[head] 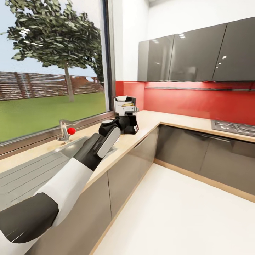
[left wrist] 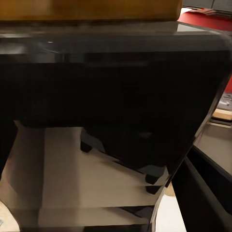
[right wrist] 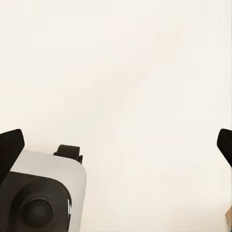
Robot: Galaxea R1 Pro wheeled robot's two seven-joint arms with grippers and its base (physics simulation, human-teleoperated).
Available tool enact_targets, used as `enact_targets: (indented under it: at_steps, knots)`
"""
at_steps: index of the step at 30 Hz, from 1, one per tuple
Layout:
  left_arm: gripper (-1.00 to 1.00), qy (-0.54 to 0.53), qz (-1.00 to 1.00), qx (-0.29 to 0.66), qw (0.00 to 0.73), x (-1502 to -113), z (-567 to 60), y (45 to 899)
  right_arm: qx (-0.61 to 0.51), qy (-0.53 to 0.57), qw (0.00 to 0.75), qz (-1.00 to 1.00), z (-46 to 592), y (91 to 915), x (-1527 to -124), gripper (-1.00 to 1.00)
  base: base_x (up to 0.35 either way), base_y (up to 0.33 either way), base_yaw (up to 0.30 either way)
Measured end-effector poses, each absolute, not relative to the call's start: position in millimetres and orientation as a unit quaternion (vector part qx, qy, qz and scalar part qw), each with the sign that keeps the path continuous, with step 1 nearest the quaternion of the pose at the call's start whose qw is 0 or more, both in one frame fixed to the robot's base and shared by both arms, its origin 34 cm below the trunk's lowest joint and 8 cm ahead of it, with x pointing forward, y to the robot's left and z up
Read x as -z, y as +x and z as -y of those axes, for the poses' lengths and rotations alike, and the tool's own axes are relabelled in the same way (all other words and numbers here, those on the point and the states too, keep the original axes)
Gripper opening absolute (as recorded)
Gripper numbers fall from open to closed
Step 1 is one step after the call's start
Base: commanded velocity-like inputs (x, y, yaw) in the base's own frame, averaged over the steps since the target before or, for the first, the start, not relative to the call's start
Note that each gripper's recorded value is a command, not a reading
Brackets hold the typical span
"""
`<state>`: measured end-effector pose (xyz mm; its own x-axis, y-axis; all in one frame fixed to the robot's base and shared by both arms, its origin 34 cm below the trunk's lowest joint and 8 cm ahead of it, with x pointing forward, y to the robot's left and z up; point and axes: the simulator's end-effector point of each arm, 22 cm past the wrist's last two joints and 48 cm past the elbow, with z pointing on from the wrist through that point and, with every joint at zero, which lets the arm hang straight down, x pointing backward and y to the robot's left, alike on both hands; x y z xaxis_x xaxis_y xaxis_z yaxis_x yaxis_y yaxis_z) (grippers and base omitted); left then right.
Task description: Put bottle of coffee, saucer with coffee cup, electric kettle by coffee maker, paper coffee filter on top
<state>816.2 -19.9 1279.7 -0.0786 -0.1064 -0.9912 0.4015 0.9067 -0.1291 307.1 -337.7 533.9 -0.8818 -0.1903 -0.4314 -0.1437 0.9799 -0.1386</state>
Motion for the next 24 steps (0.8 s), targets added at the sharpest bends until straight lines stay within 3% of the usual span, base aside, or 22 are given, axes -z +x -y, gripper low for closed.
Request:
enact_targets:
  at_steps: [8,13,18,24]
  knots:
    - [-1.00,0.104,-0.710,0.189,0.671,-1279.5,19.9,816.2,0.052,-0.086,0.227,-0.969,337.8,307.4,-534.0,1.00,0.254,-0.214,0.009]
    - [-1.00,0.104,-0.710,0.189,0.670,-1279.2,19.8,816.2,0.052,-0.086,0.227,-0.969,337.9,306.9,-533.9,1.00,0.245,-0.205,0.150]
    - [-1.00,0.104,-0.710,0.189,0.670,-1279.1,19.9,816.7,0.052,-0.085,0.228,-0.969,337.1,307.6,-533.8,1.00,0.050,-0.039,0.258]
    - [-1.00,0.102,-0.711,0.187,0.670,-1277.9,18.8,817.6,0.052,-0.087,0.226,-0.969,338.4,306.7,-533.7,1.00,0.004,-0.003,0.069]
